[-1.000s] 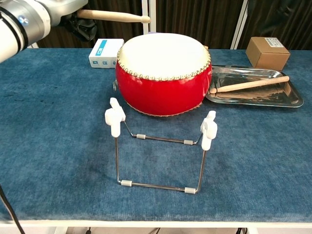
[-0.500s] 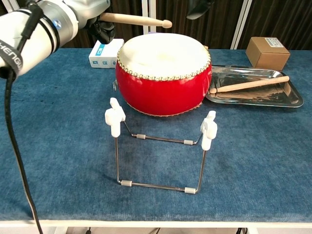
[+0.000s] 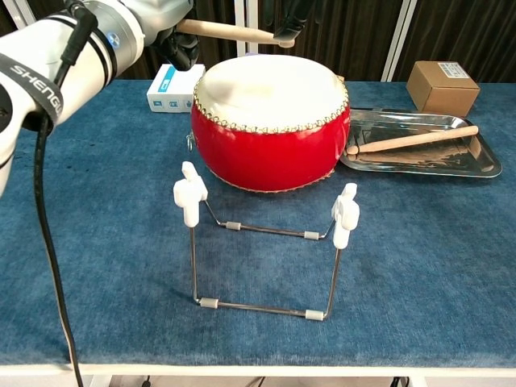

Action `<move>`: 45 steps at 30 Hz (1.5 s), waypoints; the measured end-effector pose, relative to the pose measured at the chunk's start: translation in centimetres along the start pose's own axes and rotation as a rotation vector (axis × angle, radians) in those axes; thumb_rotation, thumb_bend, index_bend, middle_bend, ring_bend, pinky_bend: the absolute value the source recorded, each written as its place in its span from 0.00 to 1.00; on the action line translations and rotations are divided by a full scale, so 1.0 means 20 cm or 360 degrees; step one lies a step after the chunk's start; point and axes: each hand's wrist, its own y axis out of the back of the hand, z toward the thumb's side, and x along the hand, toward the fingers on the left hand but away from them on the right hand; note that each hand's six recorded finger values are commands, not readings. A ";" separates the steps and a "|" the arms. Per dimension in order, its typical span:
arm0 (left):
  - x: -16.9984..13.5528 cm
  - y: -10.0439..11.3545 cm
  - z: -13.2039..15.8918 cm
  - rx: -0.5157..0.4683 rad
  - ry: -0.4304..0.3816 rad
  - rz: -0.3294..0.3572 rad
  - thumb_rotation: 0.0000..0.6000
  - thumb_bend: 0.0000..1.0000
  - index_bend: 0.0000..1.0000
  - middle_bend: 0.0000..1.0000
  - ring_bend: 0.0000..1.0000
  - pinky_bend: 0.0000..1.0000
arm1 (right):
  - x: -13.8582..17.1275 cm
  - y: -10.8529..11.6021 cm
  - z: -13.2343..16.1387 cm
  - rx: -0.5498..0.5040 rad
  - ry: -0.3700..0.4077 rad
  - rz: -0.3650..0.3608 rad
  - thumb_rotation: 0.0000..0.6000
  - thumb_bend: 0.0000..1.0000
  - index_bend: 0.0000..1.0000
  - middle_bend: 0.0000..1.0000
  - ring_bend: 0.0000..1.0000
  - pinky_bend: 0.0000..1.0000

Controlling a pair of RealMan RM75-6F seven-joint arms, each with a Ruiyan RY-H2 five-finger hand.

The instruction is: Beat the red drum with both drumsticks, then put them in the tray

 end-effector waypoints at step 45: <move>-0.01 0.03 0.07 0.0112 -0.0044 0.0029 1.00 0.56 0.94 1.00 0.98 1.00 | -0.06 -0.07 0.15 0.0073 0.0027 -0.0026 1.00 0.48 0.59 0.58 0.34 0.34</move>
